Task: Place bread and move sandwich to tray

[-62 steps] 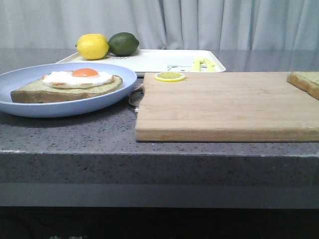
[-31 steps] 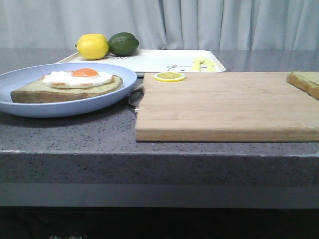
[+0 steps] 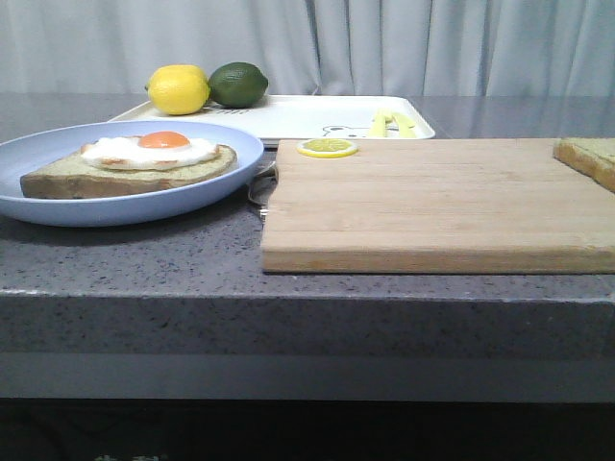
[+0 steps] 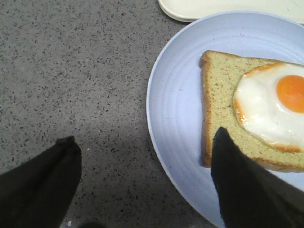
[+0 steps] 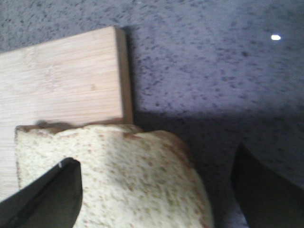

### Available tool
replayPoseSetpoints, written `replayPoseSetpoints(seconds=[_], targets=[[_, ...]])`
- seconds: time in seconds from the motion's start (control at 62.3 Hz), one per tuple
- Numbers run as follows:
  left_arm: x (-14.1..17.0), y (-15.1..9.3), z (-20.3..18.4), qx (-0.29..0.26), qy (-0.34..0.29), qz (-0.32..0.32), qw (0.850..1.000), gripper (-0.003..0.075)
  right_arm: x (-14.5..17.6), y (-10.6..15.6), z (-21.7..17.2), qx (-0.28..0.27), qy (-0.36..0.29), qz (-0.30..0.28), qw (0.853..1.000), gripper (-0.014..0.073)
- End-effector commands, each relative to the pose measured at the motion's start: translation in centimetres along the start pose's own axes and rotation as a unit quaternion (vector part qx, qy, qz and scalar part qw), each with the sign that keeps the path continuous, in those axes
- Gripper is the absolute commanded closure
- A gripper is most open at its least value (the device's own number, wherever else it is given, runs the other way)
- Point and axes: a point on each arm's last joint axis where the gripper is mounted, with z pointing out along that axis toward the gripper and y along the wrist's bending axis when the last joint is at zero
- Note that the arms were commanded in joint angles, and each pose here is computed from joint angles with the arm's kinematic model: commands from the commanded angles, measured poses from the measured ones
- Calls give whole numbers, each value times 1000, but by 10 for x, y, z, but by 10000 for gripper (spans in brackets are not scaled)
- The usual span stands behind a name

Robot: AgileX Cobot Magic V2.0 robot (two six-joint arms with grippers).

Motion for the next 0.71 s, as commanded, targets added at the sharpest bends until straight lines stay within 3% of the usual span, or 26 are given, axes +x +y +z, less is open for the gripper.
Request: replayPoseSetpoints(seconds=[0.0,0.482,0.594,0.691], targets=[[-16,-3,-12,5,-52,1,999,176,-8,13,-16,-15,-35,-18,999,-46],[-16,-3,-12,5,-52,1,999,176,0,10,0,-58,34,0,998,-34],[-16,-3,-12,5,-52,1,999,176,1,10,0,-60,39,5,997,90],[-16,-3,-12,5,-52,1,999,176,1,10,0,-60,39,10,997,296]])
